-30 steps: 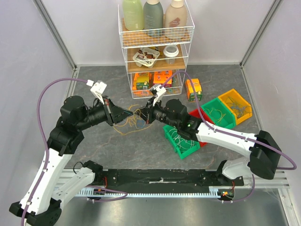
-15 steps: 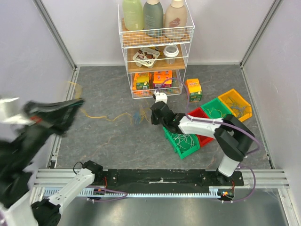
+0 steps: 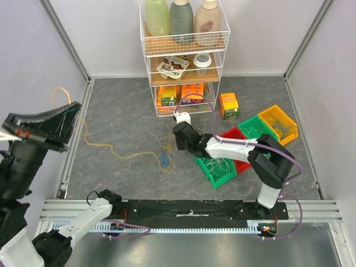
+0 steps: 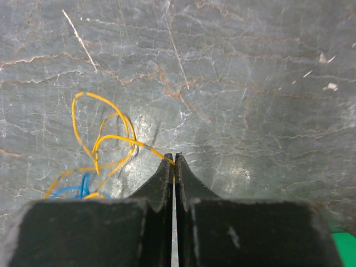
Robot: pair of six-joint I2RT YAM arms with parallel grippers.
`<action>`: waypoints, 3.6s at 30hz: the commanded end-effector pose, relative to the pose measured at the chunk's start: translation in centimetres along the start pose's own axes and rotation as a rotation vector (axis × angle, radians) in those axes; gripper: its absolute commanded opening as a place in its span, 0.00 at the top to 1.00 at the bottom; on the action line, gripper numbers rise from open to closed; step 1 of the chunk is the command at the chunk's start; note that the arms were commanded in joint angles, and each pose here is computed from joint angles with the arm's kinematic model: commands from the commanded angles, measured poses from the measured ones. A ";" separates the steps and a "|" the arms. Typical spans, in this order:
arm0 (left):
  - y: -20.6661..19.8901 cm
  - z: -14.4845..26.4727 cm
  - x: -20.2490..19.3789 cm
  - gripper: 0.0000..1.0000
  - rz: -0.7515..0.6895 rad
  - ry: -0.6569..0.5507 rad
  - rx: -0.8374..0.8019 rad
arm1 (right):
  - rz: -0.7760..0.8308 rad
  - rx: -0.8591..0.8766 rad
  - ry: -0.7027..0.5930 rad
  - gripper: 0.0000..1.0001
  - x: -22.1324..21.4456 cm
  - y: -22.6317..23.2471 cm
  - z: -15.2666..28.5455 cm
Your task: Untangle the cables
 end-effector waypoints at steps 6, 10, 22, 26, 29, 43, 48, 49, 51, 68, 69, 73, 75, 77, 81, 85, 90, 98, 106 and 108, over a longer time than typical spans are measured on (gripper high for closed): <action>-3.0 1.4 11.5 0.98 0.035 -0.389 -0.105 | 0.141 -0.139 -0.059 0.94 3.5 -1.2 -0.7; -3.9 -0.4 11.7 0.98 0.076 -0.373 -0.158 | 0.186 -0.083 -0.040 0.64 4.4 -0.2 0.7; -3.1 -6.5 3.2 0.98 0.173 -0.151 -0.167 | 0.380 0.485 -0.161 0.03 8.9 8.2 16.4; -3.1 -6.7 2.6 0.98 0.175 -0.138 -0.168 | 0.326 0.979 -0.269 0.02 9.0 15.5 23.4; -3.2 -6.6 2.7 0.98 0.180 -0.137 -0.174 | 0.318 1.075 -0.321 0.02 9.2 17.5 25.2; -3.4 -5.6 3.4 0.98 0.176 -0.155 -0.184 | 0.228 1.030 -0.246 0.36 6.5 22.4 18.2; -1.6 -5.7 1.1 0.98 0.112 -0.110 -0.100 | 0.195 1.123 -0.297 1.00 12.0 24.3 25.2; -0.9 -5.9 -0.2 0.98 0.095 -0.085 -0.068 | 0.188 1.153 -0.349 1.00 14.3 24.3 28.1; 1.0 -6.1 -2.6 0.98 0.063 -0.045 0.013 | 0.161 1.176 -0.455 1.00 18.5 23.7 33.0; 2.4 -5.0 -18.0 0.98 0.132 0.297 -0.008 | 0.140 1.051 -0.641 1.00 27.3 20.3 38.2; 2.4 -5.0 -18.5 0.98 0.137 0.308 -0.006 | 0.157 1.082 -0.656 1.00 27.6 20.5 39.2; 2.6 -4.9 -19.6 0.98 0.153 0.318 0.000 | 0.156 1.061 -0.719 1.00 29.3 20.1 40.6; 2.8 -4.8 -20.1 0.98 0.154 0.327 0.006 | 0.154 1.024 -0.723 1.00 29.7 19.8 40.1; 3.1 -4.8 -20.7 0.98 0.151 0.342 0.022 | 0.145 0.999 -0.727 1.00 30.1 19.5 39.8; 4.0 -4.9 -22.4 0.87 0.159 0.418 0.083 | 0.147 0.916 -0.717 1.00 30.1 18.4 38.1; 6.3 -3.9 -23.3 0.38 0.129 0.481 0.228 | 0.126 0.779 -0.679 1.00 29.9 15.3 34.6; 10.3 -1.4 -23.5 0.08 0.085 0.463 0.476 | 0.088 0.662 -0.619 1.00 29.1 11.1 30.6; 4.6 -3.8 -23.6 0.19 0.121 0.385 0.078 | 0.092 0.699 -0.499 1.00 26.4 11.2 27.6; -0.7 -7.5 -25.4 0.06 0.193 0.361 -0.295 | -0.030 0.824 -0.396 1.00 25.3 13.2 28.1; -0.2 -8.1 -25.3 0.06 0.141 0.332 -0.287 | -0.057 0.858 -0.366 1.00 25.1 13.9 28.0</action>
Point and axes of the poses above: each gripper's point midway between its finger pads, its own z axis back along the fingers, its own y axis along the line the jaws close on, x = y × z, the point moved 1 cm from there along z, back along the fingers, and after that the axes turned 6 degrees about -z, right-handed, at the moved point
